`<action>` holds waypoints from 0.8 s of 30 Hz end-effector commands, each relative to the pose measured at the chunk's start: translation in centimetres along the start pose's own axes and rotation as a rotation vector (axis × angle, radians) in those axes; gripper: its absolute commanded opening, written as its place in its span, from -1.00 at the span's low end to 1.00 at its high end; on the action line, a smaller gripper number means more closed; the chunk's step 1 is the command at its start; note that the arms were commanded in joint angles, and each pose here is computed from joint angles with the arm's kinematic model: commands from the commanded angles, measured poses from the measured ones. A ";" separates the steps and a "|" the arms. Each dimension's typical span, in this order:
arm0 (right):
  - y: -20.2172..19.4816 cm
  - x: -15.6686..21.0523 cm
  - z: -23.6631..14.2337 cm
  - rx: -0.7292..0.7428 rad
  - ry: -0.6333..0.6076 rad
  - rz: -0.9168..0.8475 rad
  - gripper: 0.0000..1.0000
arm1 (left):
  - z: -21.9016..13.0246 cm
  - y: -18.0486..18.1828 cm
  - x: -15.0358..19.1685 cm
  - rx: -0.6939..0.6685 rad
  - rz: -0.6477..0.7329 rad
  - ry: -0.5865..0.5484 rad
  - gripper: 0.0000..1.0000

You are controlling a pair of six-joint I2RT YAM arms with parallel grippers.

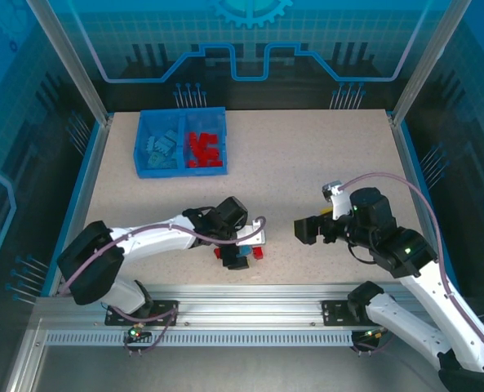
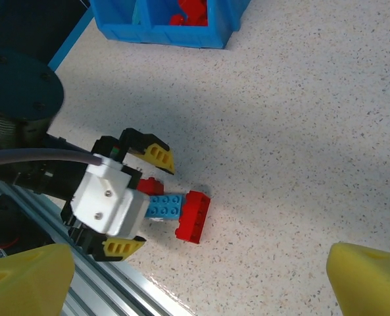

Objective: Sort the legos into containers by color

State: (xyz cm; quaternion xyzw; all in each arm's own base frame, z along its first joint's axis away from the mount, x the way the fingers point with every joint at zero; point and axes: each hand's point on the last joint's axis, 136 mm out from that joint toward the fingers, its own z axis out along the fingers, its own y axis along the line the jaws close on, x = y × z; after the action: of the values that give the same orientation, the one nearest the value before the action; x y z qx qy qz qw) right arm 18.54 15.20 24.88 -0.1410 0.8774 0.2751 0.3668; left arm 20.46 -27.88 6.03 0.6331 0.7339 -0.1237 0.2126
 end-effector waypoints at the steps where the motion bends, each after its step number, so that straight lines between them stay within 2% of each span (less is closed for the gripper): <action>1: -0.1 0.4 -0.2 -0.013 0.004 0.022 1.00 | 0.6 0.2 1.4 0.000 -0.041 0.117 0.85; 9: -0.4 0.2 -0.6 0.005 0.004 0.037 1.00 | 2.7 -0.6 1.8 0.067 -0.048 0.166 0.57; 12: -0.4 0.2 -0.8 0.010 -0.003 0.035 1.00 | 3.3 -0.8 2.3 0.073 -0.029 0.195 0.53; 20: -1.0 0.1 -1.0 0.044 -0.011 0.059 1.00 | 4.7 -1.3 3.3 0.105 -0.009 0.265 0.01; 24: -1.1 -0.3 -1.4 0.056 -0.025 0.061 1.00 | 4.6 -0.9 3.0 0.081 0.001 0.247 -0.27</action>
State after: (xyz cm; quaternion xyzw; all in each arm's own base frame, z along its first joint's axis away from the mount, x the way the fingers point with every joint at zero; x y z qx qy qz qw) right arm 18.40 14.27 24.49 -0.1191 0.8852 0.2678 0.3613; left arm 20.53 -27.84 1.32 0.6414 0.7546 -0.0819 0.1113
